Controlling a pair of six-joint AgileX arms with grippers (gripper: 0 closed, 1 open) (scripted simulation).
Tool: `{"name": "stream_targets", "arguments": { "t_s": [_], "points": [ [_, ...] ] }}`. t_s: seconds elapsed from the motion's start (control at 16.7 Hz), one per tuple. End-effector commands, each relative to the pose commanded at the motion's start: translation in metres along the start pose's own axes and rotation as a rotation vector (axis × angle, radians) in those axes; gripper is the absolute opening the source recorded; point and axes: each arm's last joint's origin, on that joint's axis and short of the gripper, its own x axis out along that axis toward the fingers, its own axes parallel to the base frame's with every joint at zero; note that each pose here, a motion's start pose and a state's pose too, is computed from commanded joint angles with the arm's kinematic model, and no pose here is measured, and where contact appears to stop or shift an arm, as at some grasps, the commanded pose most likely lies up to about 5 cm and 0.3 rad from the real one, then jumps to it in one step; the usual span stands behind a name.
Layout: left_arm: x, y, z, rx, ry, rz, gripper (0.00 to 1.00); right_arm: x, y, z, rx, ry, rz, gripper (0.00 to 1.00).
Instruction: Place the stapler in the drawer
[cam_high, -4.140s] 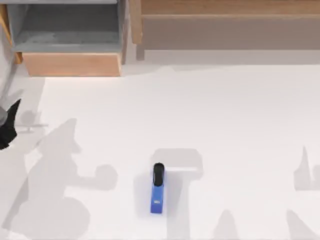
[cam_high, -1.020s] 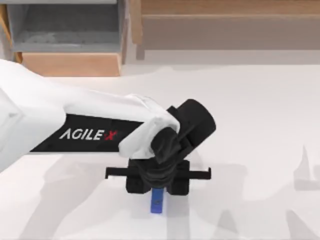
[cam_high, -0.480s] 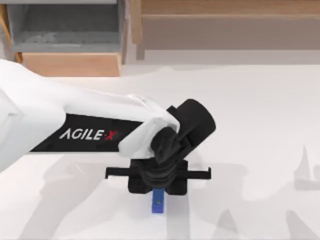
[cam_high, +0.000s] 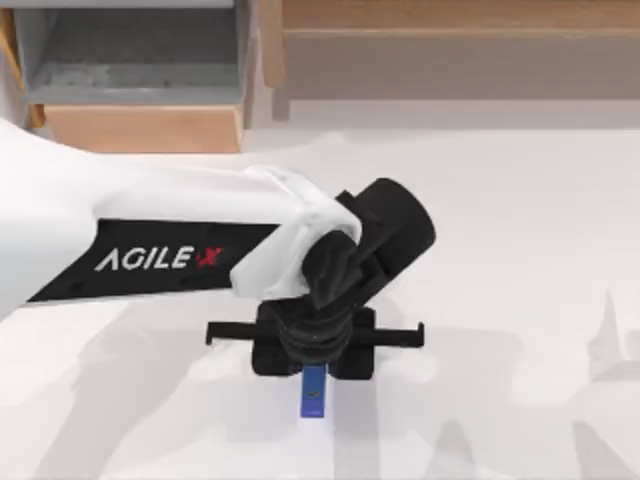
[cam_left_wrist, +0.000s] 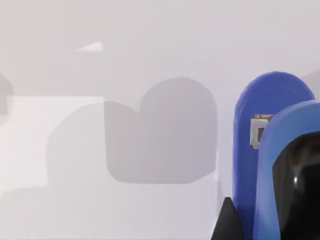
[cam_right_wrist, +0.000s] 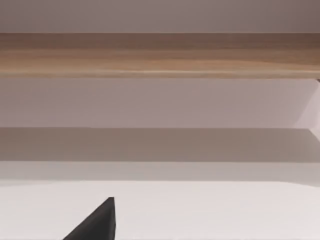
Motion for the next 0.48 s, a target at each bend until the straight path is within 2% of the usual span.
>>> {"name": "stream_targets", "arguments": {
  "t_s": [0.36,0.48],
  "points": [
    [-0.004,0.0,0.001,0.001,-0.001,0.0,0.0,0.0,0.0,0.0,0.0,0.0,0.0,1.0],
    [-0.012,0.005,0.014,-0.009,-0.031,-0.016,0.0,0.0,0.0,0.0,0.0,0.0,0.0,1.0]
  ]
}}
